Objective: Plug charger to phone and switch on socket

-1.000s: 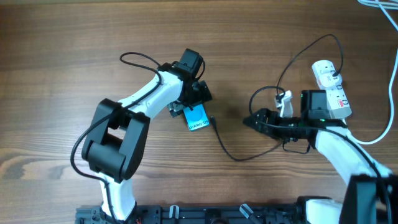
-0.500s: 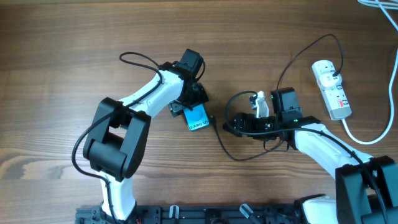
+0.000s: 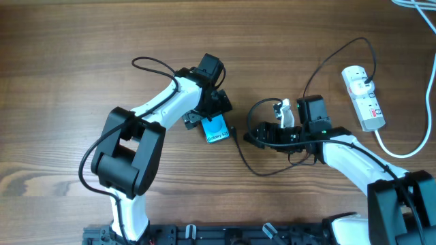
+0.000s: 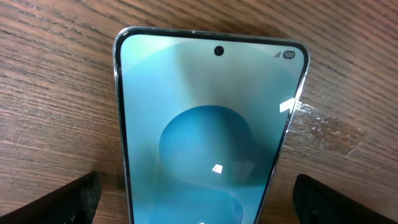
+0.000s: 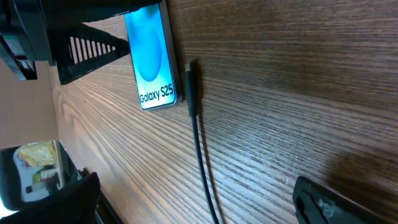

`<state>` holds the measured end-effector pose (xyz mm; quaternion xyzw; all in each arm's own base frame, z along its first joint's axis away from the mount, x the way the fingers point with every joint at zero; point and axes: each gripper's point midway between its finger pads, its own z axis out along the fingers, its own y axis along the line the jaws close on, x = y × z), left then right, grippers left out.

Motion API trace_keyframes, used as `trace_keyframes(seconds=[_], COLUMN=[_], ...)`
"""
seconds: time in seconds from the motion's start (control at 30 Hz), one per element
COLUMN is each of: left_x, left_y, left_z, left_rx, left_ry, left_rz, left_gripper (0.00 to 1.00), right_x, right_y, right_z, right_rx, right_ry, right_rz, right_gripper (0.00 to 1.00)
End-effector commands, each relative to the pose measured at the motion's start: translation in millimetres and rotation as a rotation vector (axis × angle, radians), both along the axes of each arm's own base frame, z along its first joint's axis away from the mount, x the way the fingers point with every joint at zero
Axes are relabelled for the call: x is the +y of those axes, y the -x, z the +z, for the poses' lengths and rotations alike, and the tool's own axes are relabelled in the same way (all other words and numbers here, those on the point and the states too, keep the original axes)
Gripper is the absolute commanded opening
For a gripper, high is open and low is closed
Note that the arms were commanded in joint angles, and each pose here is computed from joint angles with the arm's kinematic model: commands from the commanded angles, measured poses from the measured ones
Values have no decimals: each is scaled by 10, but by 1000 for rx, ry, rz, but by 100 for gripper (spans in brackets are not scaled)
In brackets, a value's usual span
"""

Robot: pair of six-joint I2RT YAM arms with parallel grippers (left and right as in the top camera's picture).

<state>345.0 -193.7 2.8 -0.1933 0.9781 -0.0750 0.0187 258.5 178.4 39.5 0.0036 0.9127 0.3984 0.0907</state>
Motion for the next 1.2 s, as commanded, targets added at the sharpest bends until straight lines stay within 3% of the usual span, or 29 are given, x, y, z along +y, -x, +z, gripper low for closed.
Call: trace_keyframes(seconds=[0.0, 0.63, 0.9, 1.17], left_x=[86, 21, 57, 392], left_y=[136, 216, 280, 350], left_z=[-260, -289, -343, -337], left_rx=[65, 66, 55, 104], left_ry=[-42, -48, -109, -216], left_rz=[-4, -81, -100, -70], left_gripper=[100, 99, 83, 82], right_x=[43, 47, 47, 59], right_y=[21, 49, 48, 11], right_z=[12, -1, 0, 20], right_rx=[12, 21, 21, 0], right_ry=[-21, -17, -17, -23], right_rz=[13, 18, 18, 19], right_gripper=[100, 100, 100, 100])
